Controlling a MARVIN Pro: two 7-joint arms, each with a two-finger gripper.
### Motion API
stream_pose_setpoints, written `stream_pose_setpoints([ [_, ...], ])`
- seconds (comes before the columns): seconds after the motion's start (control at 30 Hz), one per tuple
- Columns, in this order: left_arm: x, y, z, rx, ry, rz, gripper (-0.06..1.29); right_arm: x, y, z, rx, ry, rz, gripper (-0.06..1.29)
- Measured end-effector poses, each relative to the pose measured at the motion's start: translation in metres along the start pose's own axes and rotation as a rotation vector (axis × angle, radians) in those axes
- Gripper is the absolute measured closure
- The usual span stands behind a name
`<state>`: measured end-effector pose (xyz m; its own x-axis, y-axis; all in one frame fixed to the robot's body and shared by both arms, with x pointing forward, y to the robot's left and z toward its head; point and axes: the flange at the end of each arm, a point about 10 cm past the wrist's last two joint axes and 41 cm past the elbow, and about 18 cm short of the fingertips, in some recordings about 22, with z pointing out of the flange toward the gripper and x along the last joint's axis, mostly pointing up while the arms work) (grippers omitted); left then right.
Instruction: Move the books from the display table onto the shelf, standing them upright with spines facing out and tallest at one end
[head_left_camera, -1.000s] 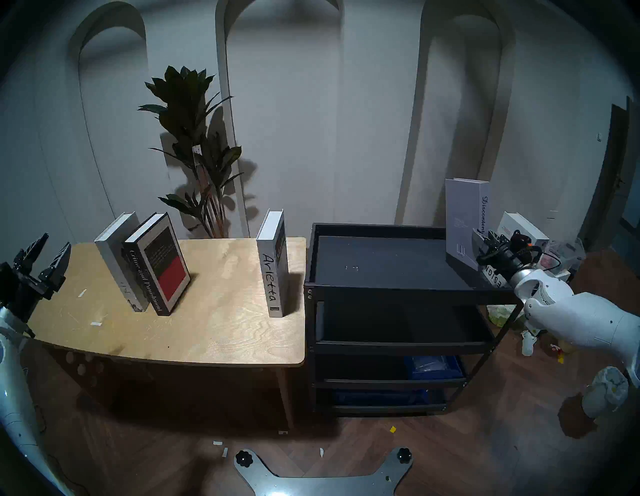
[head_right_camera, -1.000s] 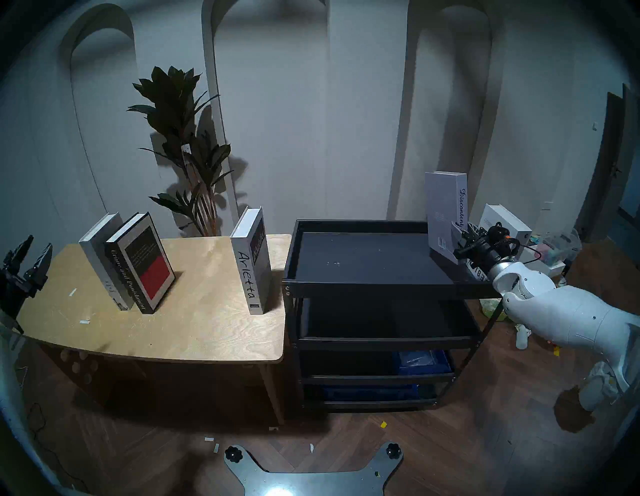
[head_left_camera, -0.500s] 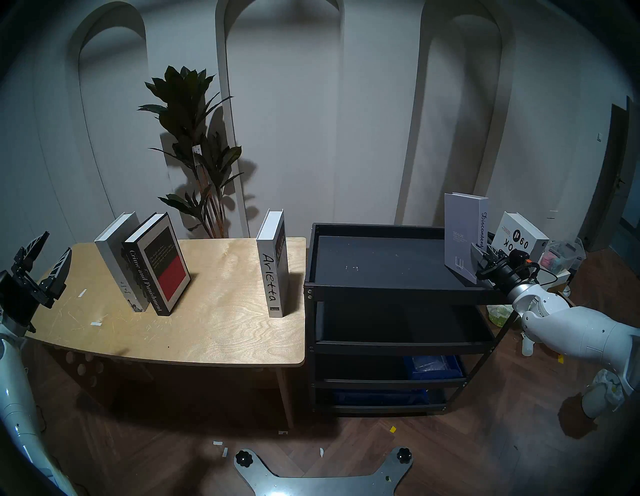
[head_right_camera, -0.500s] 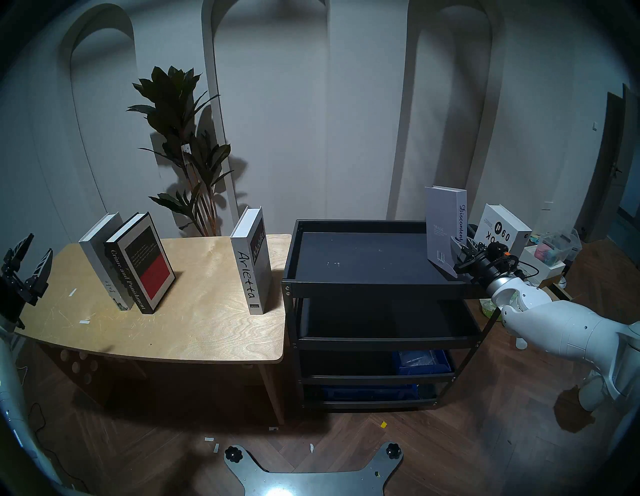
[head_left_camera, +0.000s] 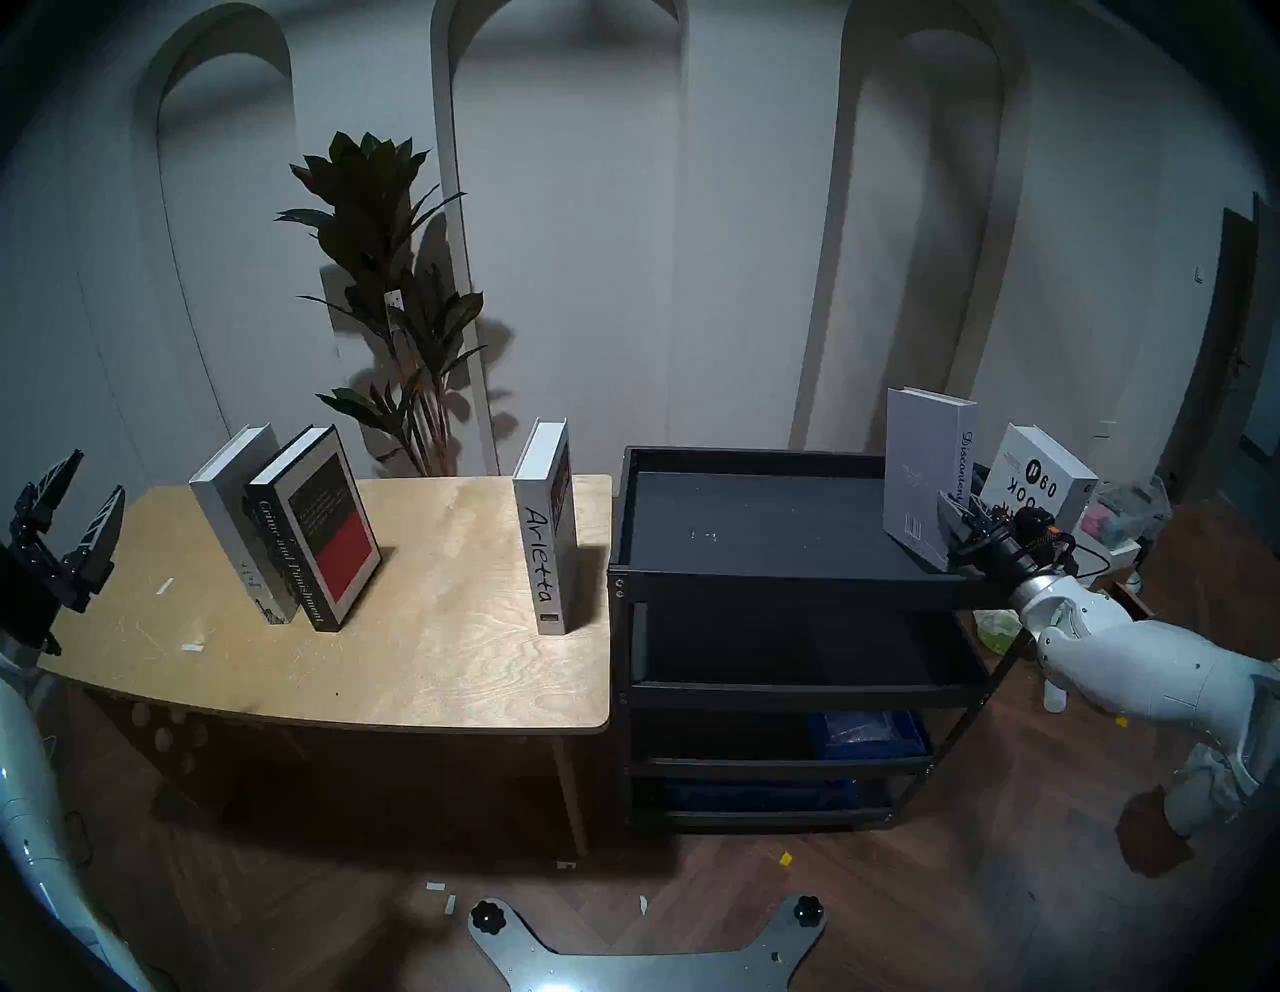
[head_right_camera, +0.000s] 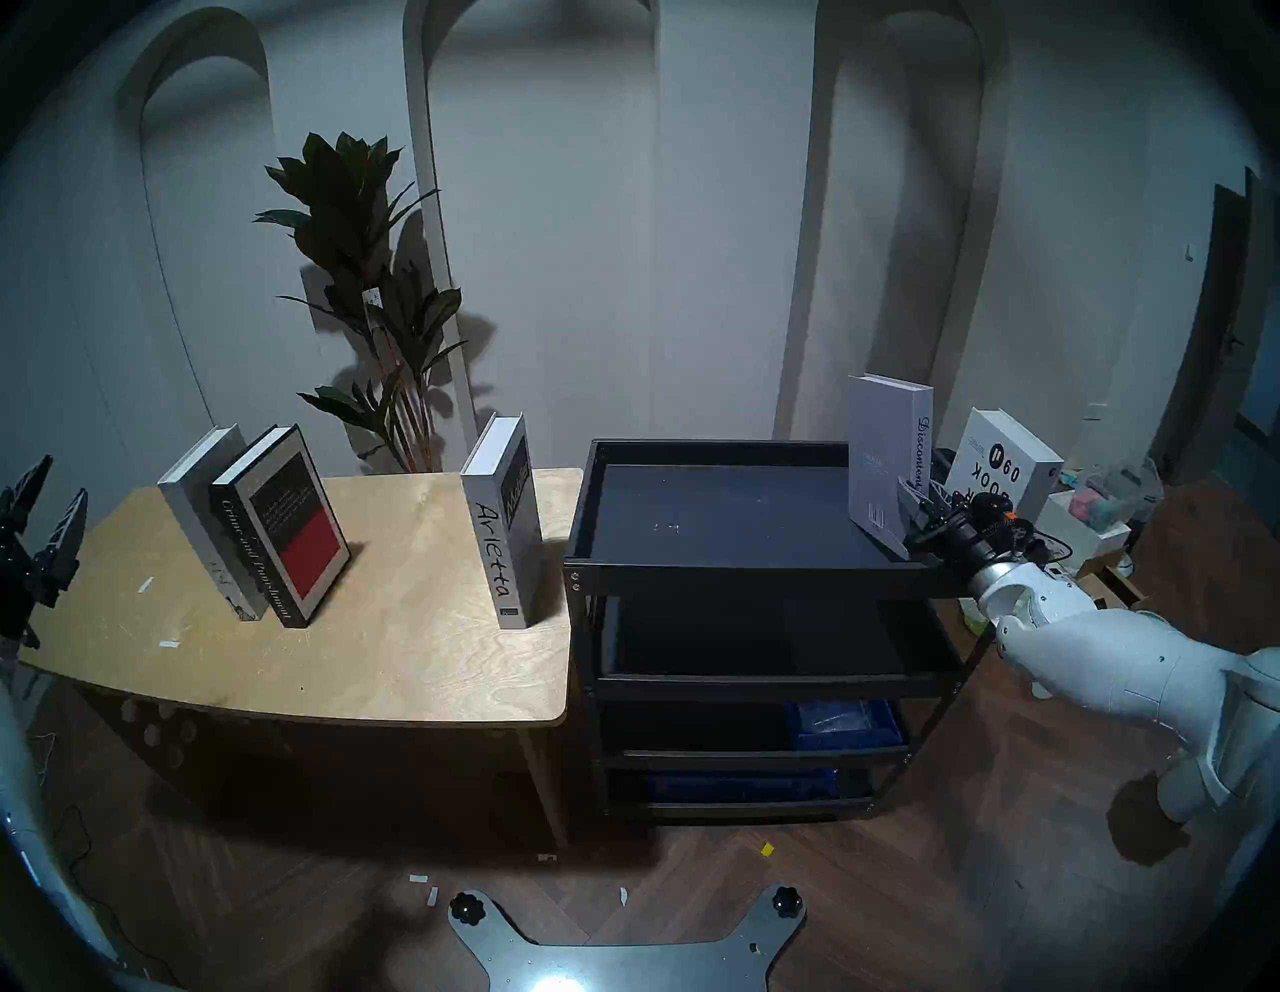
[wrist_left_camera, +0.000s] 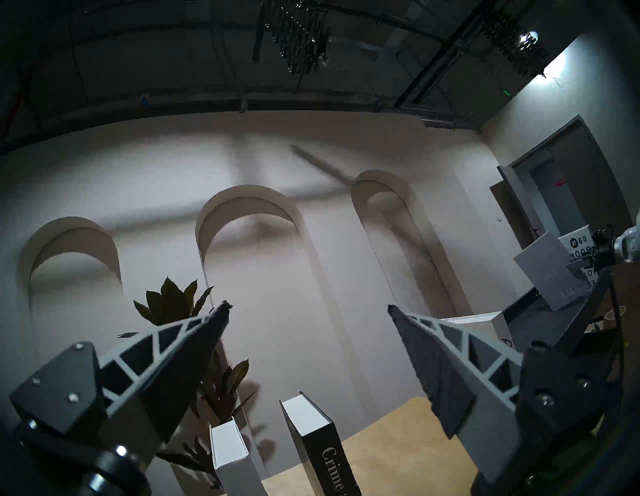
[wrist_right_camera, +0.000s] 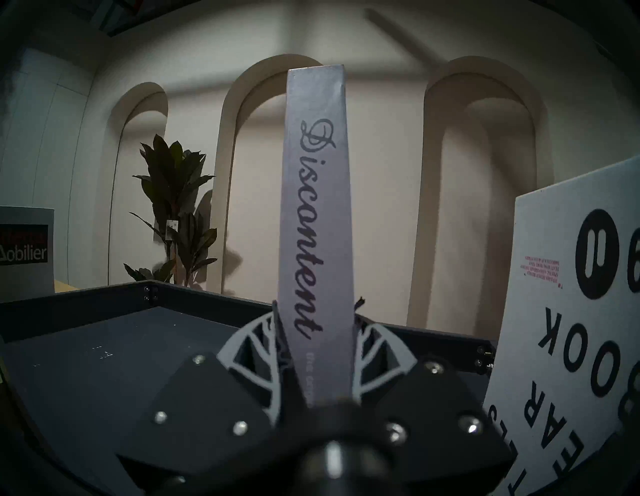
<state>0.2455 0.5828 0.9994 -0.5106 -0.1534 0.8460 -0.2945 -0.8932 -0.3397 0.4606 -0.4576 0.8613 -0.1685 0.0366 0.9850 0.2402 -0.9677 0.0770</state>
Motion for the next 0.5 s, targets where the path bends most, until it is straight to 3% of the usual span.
stream_pose_setpoints([
  [0.5, 0.009, 0.011, -0.011, -0.022, 0.003, -0.042, 0.0, -0.012, -0.002, -0.027, -0.043, -0.01, 0.045, 0.98],
])
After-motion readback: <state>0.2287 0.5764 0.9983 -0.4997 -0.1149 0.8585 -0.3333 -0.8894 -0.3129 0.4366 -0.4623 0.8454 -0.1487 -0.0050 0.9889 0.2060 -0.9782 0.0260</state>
